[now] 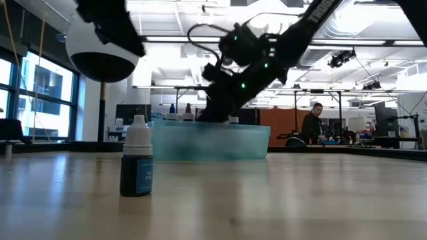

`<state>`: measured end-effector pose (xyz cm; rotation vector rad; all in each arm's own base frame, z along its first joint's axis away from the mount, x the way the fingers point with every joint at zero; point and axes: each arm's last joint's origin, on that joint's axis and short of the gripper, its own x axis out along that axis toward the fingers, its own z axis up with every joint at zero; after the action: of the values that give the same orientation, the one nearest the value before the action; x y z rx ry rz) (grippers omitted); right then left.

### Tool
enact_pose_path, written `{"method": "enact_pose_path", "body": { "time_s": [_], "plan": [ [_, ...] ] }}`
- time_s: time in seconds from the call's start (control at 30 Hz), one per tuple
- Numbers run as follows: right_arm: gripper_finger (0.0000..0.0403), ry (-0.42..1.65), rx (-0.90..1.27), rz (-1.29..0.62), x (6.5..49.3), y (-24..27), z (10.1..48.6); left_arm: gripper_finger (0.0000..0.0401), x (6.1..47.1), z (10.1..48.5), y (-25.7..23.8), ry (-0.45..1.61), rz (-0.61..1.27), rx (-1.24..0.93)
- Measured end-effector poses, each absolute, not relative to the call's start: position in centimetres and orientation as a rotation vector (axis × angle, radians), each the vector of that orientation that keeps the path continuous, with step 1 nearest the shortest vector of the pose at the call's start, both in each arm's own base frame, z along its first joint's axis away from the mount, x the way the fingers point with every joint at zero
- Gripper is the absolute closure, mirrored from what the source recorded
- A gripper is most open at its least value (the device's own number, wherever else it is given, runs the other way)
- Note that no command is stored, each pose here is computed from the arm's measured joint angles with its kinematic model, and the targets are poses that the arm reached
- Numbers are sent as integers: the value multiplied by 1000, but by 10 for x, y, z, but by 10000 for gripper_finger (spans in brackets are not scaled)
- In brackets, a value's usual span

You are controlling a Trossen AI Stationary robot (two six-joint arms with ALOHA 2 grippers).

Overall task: Pick & Place food coloring
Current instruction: Put the small black bottle into the blue bin, then put the small blue bottle into the blue bin

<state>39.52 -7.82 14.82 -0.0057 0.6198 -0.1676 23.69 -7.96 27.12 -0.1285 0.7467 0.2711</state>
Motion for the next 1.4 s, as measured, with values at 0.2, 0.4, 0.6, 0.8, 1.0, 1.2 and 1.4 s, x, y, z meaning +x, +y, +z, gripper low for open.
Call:
{"method": "enact_pose_path", "body": {
  "time_s": [0.2, 0.4, 0.6, 0.8, 1.0, 1.2, 1.4],
  "plan": [
    [317, 670, 18, -157, 394, -87, 132, 305, 242, 268, -80, 738, 298, -115],
    [273, 680, 12, -153, 394, -87, 131, 305, 246, 260, -82, 779, 280, -107],
    [237, 659, 4, -148, 398, -85, 138, 305, 263, 249, -91, 778, 183, -110],
    [232, 624, -79, -116, 400, -70, 180, 305, 286, 230, -106, 789, -14, -126],
    [242, 732, -242, -287, 367, -52, 238, 305, 305, 208, -121, 785, -140, -156],
    [253, 791, -130, -409, 320, -35, 276, 298, 306, 189, -139, 817, -212, -54],
    [262, 797, 3, -380, 292, -14, 269, 268, 309, 187, -159, 741, -295, -62]
  ]
}}
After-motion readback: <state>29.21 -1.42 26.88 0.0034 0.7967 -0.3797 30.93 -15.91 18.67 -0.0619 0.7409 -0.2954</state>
